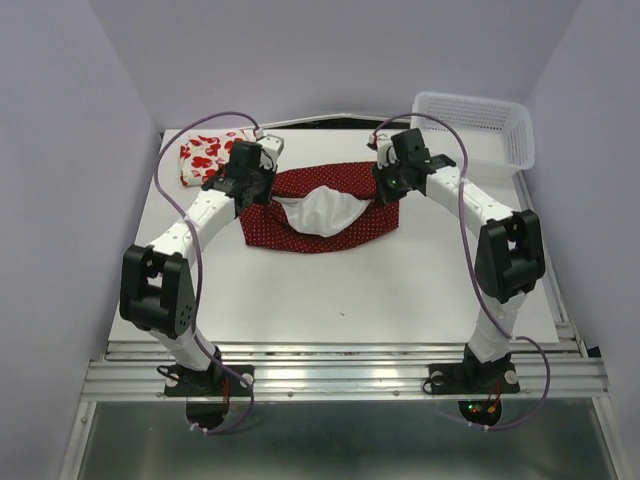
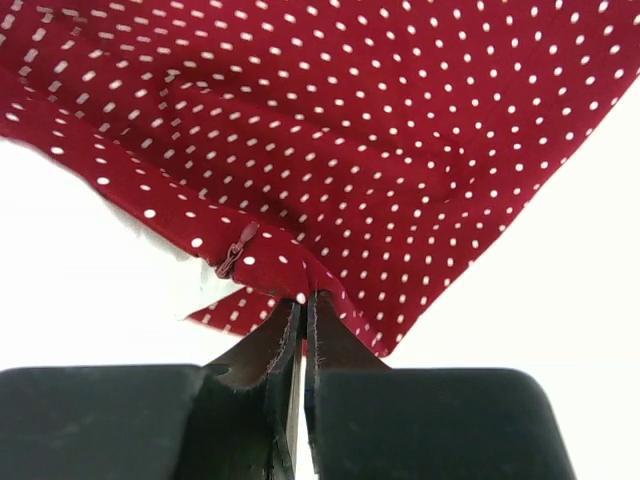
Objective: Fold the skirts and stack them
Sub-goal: Flatten the skirt out
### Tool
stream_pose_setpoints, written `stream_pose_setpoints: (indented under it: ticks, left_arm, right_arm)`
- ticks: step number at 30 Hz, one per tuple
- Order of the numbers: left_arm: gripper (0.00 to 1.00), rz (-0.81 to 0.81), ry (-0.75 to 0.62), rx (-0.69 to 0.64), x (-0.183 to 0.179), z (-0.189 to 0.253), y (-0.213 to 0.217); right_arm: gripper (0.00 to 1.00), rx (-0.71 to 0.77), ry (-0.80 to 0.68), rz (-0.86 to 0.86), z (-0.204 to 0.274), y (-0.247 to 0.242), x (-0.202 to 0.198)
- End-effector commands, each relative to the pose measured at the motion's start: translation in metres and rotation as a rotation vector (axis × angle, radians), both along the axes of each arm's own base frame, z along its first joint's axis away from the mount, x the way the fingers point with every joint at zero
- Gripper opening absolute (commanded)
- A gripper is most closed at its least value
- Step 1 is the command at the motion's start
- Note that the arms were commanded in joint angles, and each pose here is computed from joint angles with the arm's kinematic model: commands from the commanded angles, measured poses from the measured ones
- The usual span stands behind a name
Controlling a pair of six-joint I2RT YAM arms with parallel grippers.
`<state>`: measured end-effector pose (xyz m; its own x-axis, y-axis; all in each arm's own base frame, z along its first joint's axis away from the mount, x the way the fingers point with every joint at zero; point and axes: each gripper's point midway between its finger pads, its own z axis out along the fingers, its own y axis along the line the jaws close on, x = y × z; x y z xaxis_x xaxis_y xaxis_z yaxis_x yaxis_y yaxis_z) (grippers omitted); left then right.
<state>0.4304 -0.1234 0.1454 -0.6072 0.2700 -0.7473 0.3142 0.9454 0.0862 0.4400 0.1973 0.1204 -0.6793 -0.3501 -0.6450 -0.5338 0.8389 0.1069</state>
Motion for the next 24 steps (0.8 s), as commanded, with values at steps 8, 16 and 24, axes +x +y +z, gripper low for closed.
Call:
stream_pose_setpoints:
  ticks: [8, 16, 24]
  left_arm:
    - [0.00, 0.004, -0.066, -0.125, 0.001, 0.111, 0.014]
    - [0.00, -0.030, 0.145, -0.046, -0.026, 0.056, 0.037]
    - [0.00, -0.420, -0.014, -0.264, -0.111, 0.139, -0.009]
  right_arm:
    - [0.01, -0.070, -0.194, -0.112, 0.096, -0.066, 0.022]
    - [0.01, -0.268, -0.148, -0.037, 0.068, -0.101, -0.010]
    - [0.01, -0.069, -0.218, 0.066, 0.156, -0.077, -0.072]
